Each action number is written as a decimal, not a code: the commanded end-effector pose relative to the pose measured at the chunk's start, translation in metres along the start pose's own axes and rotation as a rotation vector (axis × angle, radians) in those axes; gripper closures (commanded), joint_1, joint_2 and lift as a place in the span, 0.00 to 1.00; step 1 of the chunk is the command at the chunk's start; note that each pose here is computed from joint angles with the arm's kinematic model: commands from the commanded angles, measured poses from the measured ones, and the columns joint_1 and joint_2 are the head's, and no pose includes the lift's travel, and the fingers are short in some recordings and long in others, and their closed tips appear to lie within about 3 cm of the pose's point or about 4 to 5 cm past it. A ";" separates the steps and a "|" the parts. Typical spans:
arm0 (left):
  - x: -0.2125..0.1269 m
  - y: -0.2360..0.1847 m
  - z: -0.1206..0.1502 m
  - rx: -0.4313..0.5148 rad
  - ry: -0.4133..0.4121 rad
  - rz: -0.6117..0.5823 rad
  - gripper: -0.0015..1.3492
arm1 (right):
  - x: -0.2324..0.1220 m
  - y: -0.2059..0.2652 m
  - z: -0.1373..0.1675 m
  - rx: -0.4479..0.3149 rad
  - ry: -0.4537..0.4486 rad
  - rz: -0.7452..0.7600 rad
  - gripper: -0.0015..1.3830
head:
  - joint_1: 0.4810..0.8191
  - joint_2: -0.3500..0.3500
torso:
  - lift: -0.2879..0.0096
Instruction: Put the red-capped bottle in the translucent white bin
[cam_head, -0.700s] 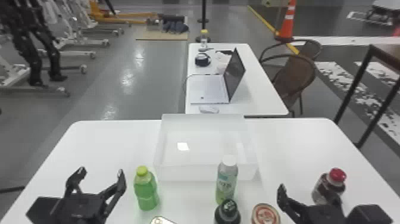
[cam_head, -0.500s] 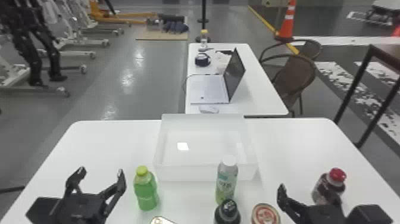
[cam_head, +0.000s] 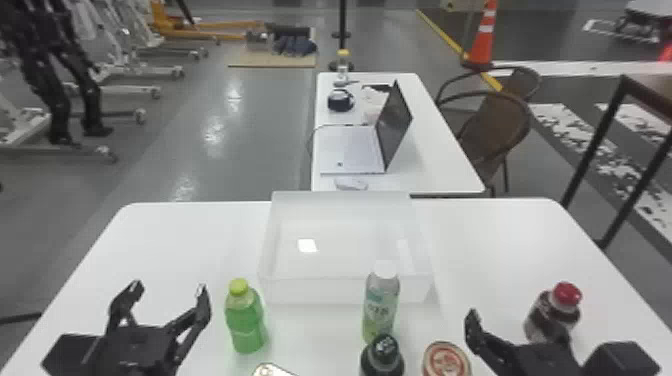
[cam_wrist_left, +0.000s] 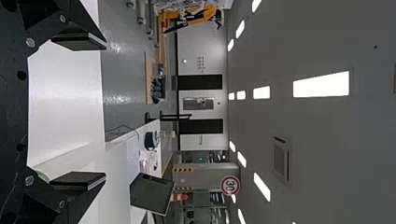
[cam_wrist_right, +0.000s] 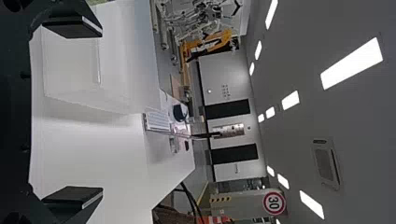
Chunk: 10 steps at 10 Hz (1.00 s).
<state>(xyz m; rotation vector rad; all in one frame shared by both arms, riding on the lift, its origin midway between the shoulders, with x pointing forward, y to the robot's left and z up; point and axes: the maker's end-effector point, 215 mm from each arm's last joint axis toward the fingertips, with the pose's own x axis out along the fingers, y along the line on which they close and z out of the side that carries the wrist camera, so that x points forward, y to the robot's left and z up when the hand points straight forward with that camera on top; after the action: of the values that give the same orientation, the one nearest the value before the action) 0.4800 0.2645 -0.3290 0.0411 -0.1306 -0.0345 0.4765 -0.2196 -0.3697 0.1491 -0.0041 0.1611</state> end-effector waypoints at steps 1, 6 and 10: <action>0.000 -0.001 -0.001 -0.005 0.002 0.001 0.22 | 0.000 0.001 0.002 -0.007 -0.005 0.004 0.08 | 0.20 0.50 | 0.63; -0.002 -0.001 -0.007 -0.006 0.014 0.002 0.22 | -0.032 -0.014 0.013 -0.089 -0.075 -0.059 0.07 | 0.20 0.50 | 0.63; -0.005 -0.001 -0.015 -0.006 0.023 0.002 0.22 | -0.076 -0.064 -0.020 -0.115 -0.056 -0.163 0.07 | 0.20 0.50 | 0.63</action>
<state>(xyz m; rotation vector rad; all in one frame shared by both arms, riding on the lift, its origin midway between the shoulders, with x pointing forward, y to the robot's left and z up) 0.4777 0.2656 -0.3425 0.0403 -0.1098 -0.0327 0.4163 -0.2822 -0.3938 0.0577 -0.0623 0.0068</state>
